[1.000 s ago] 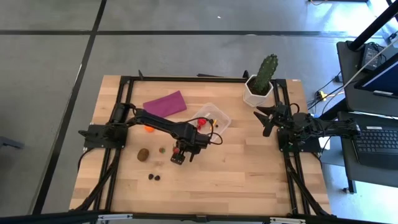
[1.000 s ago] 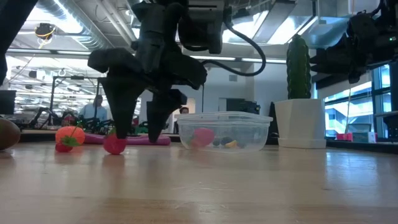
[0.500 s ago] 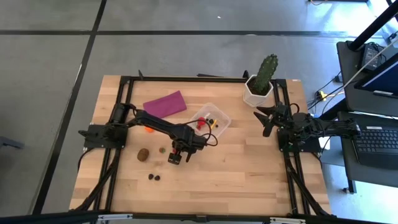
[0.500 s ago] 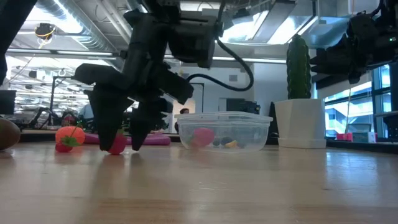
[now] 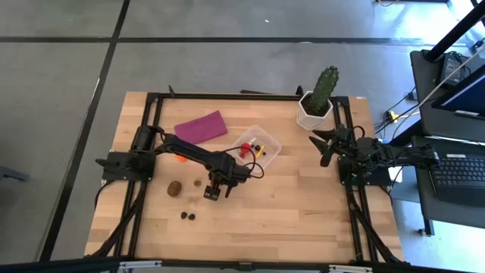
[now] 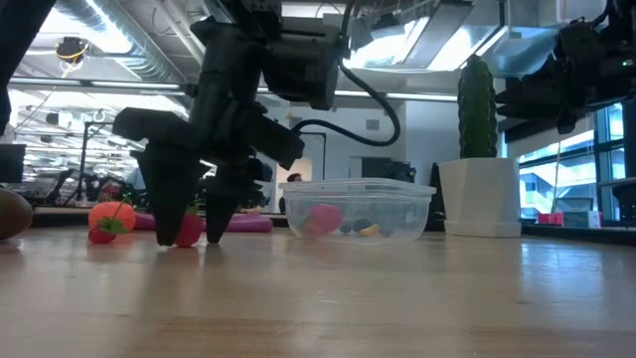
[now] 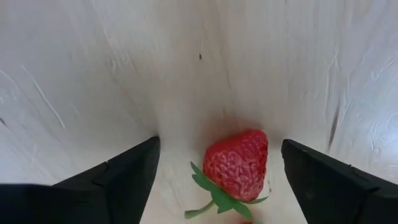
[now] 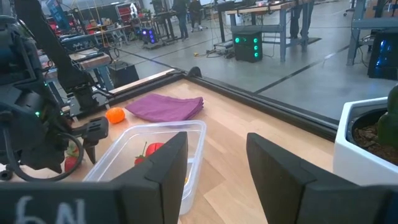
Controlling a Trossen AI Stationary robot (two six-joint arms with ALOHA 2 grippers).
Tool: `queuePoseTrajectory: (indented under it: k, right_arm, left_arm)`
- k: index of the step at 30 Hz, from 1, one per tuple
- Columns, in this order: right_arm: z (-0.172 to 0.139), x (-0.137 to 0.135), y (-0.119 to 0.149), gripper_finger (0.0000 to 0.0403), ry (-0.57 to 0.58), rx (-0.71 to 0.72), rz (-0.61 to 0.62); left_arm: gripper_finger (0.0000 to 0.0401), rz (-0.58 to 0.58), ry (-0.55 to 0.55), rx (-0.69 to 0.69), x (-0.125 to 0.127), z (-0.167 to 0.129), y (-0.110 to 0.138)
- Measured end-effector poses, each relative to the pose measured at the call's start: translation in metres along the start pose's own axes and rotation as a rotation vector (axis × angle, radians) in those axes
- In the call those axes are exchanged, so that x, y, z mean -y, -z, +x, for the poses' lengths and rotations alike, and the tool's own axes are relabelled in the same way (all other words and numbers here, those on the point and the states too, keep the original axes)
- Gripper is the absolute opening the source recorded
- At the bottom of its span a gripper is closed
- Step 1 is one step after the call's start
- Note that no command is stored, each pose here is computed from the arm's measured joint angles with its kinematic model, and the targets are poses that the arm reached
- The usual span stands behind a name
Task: Pick and placing Produce into tupperware
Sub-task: Put the right red strawberry into the transparent container
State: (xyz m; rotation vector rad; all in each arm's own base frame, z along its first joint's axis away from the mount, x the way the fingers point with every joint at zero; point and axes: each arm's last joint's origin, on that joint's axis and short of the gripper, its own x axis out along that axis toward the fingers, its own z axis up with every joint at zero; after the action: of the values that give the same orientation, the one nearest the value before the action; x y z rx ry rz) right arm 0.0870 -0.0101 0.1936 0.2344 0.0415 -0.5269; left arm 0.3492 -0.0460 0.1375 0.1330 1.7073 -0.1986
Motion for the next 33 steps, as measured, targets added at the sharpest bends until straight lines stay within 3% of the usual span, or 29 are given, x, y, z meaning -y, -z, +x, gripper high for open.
queuePoseTrajectory:
  k: [12, 33]
  right_arm:
    - [0.0, 0.0, 0.0, 0.0168, 0.0, 0.0, 0.0]
    - [0.0, 0.0001, 0.0001, 0.0168, 0.001, -0.001, -0.004]
  left_arm:
    - [0.0259, -0.003, 0.009, -0.017, -0.0004, 0.0021, 0.0013]
    - [0.019, -0.03, 0.0, -0.01, -0.0007, 0.0036, 0.0006]
